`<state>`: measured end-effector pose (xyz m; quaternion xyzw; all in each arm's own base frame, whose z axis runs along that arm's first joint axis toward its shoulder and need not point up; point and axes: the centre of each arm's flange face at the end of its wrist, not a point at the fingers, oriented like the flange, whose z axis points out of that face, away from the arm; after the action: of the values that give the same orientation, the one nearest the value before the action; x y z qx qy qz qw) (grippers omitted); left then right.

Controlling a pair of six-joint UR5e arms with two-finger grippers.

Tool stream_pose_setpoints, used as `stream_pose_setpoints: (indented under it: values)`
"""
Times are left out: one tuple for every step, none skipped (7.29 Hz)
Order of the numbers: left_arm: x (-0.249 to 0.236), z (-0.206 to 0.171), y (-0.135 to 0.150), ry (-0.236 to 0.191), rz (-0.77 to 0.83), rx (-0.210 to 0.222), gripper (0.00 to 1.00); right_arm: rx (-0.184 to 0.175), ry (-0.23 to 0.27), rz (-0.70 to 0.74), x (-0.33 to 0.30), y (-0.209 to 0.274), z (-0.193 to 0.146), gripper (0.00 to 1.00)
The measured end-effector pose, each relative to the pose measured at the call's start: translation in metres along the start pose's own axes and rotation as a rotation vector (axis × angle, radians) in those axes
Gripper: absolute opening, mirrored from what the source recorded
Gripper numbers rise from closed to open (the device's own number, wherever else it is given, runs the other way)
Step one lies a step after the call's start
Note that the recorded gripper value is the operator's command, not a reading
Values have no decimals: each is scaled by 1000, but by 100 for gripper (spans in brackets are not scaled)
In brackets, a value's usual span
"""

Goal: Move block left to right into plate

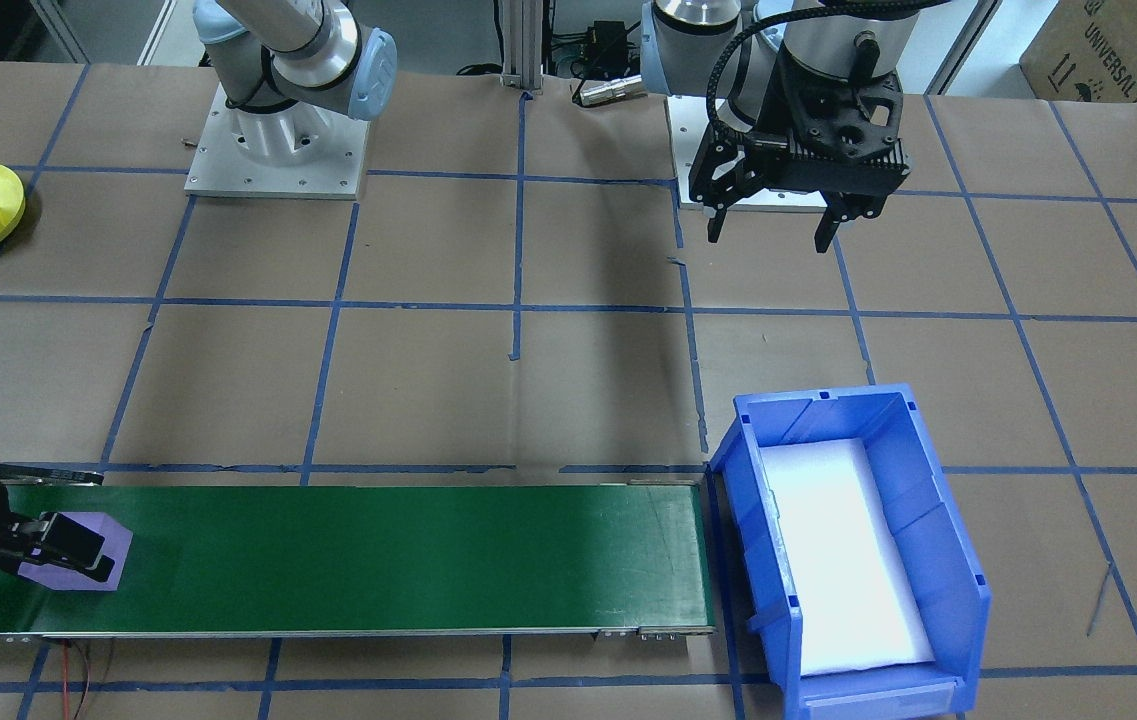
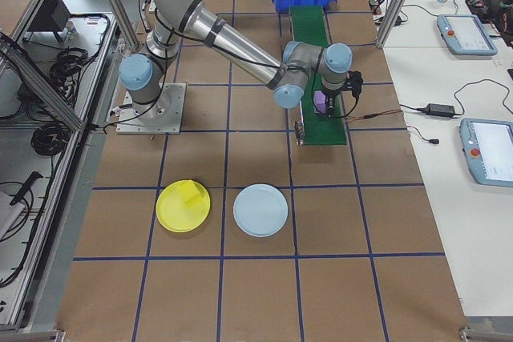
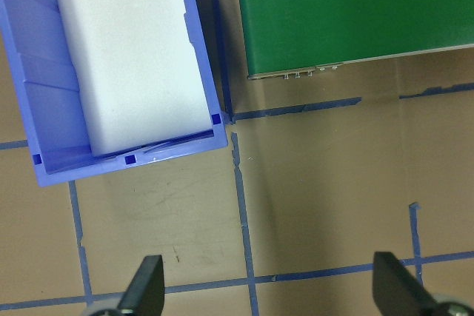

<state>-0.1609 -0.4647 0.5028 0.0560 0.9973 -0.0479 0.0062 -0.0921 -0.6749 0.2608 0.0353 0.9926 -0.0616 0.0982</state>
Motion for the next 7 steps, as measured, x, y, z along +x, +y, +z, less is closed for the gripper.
stream_pose_setpoints:
  values:
    - [0, 0, 0, 0, 1, -1, 100, -22, 63, -15, 6, 3, 0, 32]
    - [0, 1, 0, 0, 1, -2, 100, -29, 108, -25, 9, 5, -6, 32]
    - [1, 1, 0, 0, 1, -3, 100, -25, 151, -39, 9, 8, -22, 30]
    - [0, 1, 0, 0, 1, -3, 100, -25, 202, -64, 10, 12, -43, 30]
    - [1, 1, 0, 0, 1, -3, 100, -30, 255, -94, 14, 18, -65, 30]
    - [1, 2, 0, 0, 2, -3, 100, -44, 300, -118, 27, 27, -87, 28]
    - [1, 2, 0, 0, 2, -4, 100, -77, 319, -119, 54, 39, -102, 28]
